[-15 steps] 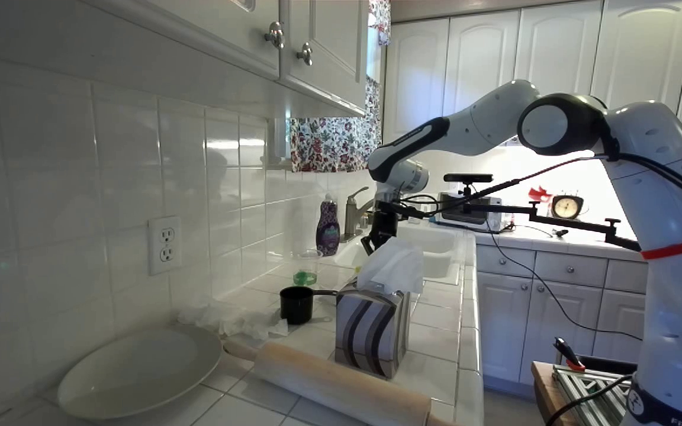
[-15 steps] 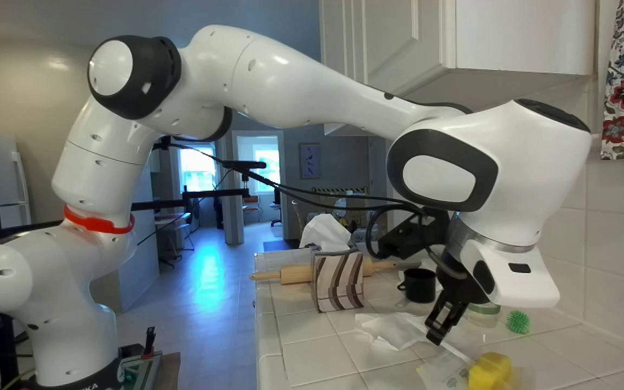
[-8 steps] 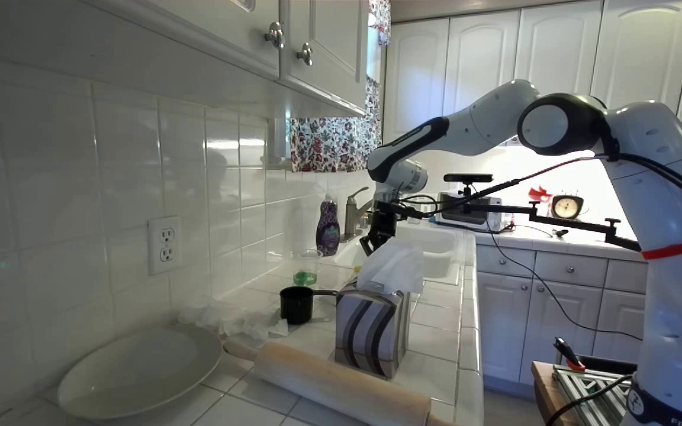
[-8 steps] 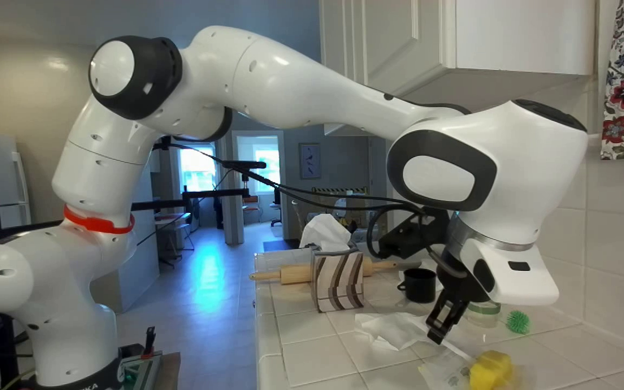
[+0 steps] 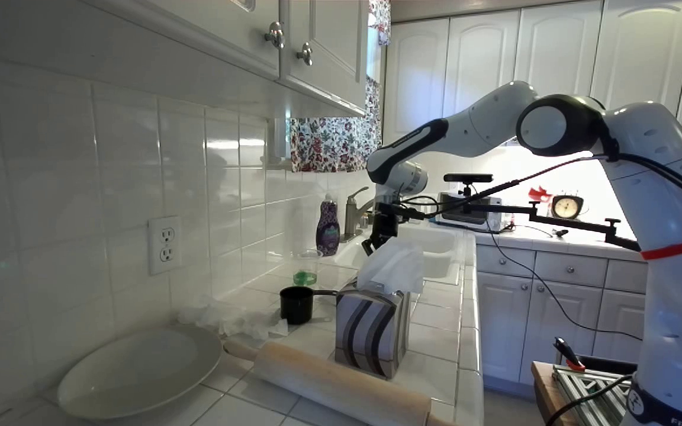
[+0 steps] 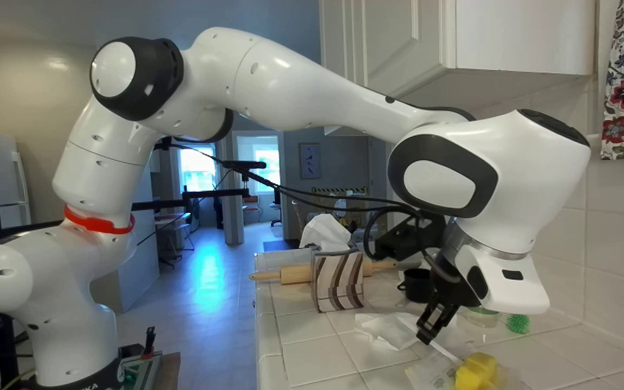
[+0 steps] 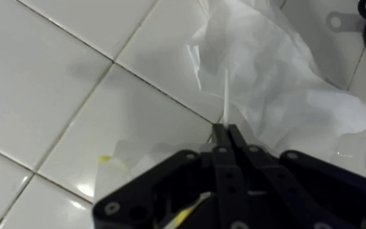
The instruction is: Pick up the knife from the counter and cut the butter on the paper
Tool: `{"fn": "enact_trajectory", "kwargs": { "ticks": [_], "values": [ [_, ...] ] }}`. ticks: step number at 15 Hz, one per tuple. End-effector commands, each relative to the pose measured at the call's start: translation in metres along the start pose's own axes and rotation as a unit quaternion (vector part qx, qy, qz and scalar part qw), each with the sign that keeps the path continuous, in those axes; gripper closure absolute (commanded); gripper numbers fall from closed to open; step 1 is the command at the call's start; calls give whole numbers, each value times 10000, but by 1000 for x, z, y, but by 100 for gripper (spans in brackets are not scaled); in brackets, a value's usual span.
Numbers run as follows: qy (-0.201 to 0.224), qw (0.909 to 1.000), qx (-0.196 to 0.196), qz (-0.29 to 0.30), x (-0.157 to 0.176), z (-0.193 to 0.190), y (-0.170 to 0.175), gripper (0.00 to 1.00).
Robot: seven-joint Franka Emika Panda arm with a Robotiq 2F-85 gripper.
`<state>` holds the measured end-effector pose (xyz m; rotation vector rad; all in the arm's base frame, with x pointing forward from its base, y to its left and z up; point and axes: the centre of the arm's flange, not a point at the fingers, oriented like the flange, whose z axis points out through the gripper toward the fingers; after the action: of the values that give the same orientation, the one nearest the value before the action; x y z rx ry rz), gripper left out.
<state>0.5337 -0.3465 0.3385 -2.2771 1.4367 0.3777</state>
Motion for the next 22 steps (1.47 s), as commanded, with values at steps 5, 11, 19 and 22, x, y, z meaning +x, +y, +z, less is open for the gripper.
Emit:
{"fn": "enact_trajectory", "kwargs": {
  "ticks": [5, 11, 19, 22],
  "values": [
    [315, 9995, 84, -51, -3, -2, -2, 99],
    [534, 9982, 174, -188, -9, -1, -6, 99],
    [905, 9945, 391, -343, -14, 0, -11, 99],
    [958, 9935, 444, -417, -22, 0, -12, 99]
  ]
}}
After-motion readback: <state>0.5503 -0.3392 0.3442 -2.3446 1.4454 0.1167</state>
